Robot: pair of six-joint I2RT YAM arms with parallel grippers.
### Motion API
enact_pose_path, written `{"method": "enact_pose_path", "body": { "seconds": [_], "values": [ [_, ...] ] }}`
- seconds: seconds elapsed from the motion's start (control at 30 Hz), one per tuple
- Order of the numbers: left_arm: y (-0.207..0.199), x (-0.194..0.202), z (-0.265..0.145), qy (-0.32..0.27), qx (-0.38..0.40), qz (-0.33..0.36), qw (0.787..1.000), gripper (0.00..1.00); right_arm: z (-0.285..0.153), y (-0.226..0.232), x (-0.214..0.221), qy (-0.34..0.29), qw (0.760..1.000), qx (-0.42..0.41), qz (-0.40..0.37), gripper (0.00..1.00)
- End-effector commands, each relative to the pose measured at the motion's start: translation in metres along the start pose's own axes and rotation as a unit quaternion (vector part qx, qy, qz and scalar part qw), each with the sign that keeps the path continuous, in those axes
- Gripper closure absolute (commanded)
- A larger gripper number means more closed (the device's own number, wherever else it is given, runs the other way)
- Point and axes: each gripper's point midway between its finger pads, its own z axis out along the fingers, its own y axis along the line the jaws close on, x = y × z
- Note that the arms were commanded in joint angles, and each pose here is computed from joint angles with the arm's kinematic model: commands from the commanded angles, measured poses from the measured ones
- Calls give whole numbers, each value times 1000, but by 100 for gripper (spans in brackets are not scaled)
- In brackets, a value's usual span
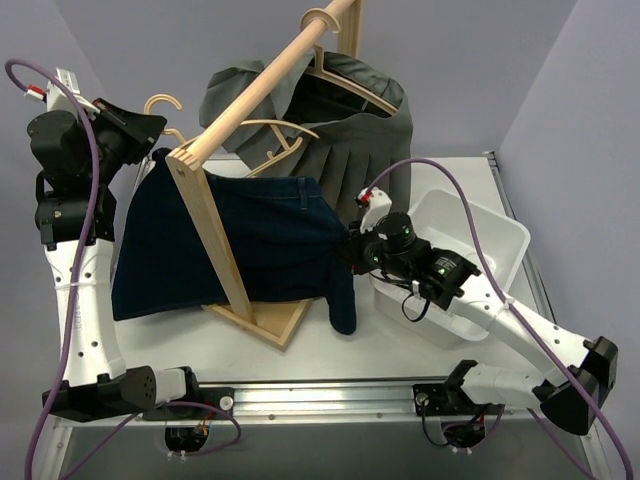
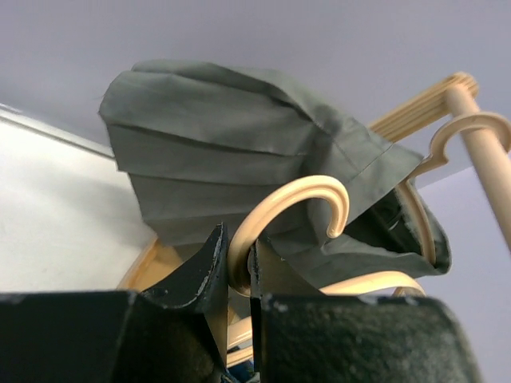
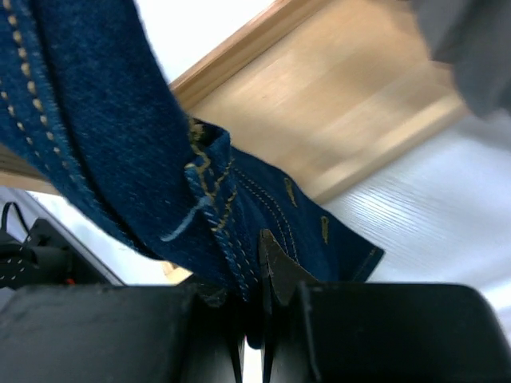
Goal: Remove the skirt from the hanger
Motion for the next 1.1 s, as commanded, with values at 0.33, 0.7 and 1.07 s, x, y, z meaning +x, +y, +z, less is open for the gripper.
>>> {"method": "enact_pose_path", "body": {
  "seconds": [0.33,0.7,1.07],
  "values": [
    [-62,-41,8,-53,176,-88,979,98,91,115,-13,48,985,-157,-61,100],
    [-51,-73,-28,-97,53,121,986,98,81,20,-68,-34,999,-24,27,100],
    [20,-35,-12,-62,-38,135,988,98,-48,11,-191,-175,982,58,-28,100]
  ]
}}
